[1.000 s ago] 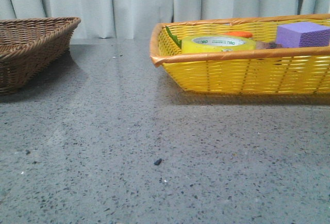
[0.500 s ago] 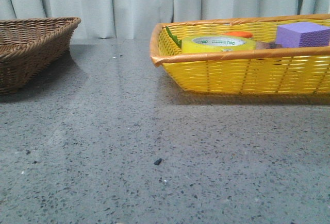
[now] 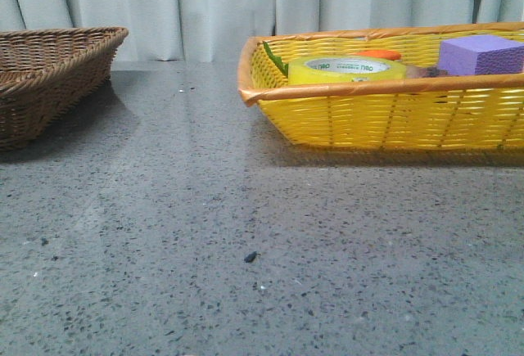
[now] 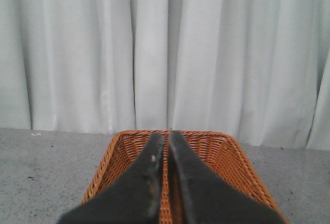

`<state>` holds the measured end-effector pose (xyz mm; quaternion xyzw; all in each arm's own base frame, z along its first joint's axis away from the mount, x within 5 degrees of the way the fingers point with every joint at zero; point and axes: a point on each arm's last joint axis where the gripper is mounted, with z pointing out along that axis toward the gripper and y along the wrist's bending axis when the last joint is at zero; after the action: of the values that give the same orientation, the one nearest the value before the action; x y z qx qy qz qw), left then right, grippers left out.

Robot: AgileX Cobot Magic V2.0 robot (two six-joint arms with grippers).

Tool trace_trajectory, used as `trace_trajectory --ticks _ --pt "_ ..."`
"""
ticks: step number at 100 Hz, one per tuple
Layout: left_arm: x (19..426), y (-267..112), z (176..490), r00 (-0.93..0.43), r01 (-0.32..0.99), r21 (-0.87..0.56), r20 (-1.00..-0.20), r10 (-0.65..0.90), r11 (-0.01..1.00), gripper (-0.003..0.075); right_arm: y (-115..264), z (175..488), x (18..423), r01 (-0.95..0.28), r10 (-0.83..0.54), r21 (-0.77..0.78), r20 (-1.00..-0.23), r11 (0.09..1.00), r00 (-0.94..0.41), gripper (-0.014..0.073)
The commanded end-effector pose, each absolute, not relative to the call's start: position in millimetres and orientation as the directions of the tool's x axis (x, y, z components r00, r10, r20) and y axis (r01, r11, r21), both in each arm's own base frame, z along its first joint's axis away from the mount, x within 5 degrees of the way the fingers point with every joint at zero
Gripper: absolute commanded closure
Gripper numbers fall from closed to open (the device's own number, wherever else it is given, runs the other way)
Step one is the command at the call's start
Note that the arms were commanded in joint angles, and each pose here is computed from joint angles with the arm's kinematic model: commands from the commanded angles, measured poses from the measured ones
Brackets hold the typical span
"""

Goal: Transfer tape with both arms

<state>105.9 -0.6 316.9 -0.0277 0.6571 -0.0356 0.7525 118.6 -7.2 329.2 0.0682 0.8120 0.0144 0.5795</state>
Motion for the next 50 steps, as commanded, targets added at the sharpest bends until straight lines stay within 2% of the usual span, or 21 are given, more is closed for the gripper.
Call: trace_trajectory --ticks 1,14,31,40,50 --pt "105.8 -0.1 336.1 0.242 0.025 -0.099 -0.965 -0.102 0.995 0.0741 -8.0 354.9 129.5 0.090 0.129 0.109 -0.954 0.990 -0.271 0.0669" --pt "105.8 -0.1 336.0 0.240 0.025 -0.099 -0.965 -0.102 0.995 0.0741 -7.0 369.6 147.5 0.081 0.120 0.098 -0.929 0.992 -0.351 0.0669" --pt "105.9 -0.1 335.6 0.237 0.025 -0.099 -0.966 -0.102 0.995 0.0741 6.4 388.9 175.4 -0.017 0.043 0.056 -0.892 0.998 -0.451 0.0655" --pt "105.9 -0.1 335.6 0.237 0.025 -0.099 -0.966 -0.102 0.995 0.0741 20.1 394.3 192.6 -0.084 0.002 0.051 -0.868 0.995 -0.497 0.0595" --pt "105.9 -0.1 335.6 0.237 0.025 -0.099 -0.966 -0.102 0.995 0.0741 39.0 397.6 210.4 -0.171 -0.061 0.037 -0.844 0.985 -0.534 0.0475"
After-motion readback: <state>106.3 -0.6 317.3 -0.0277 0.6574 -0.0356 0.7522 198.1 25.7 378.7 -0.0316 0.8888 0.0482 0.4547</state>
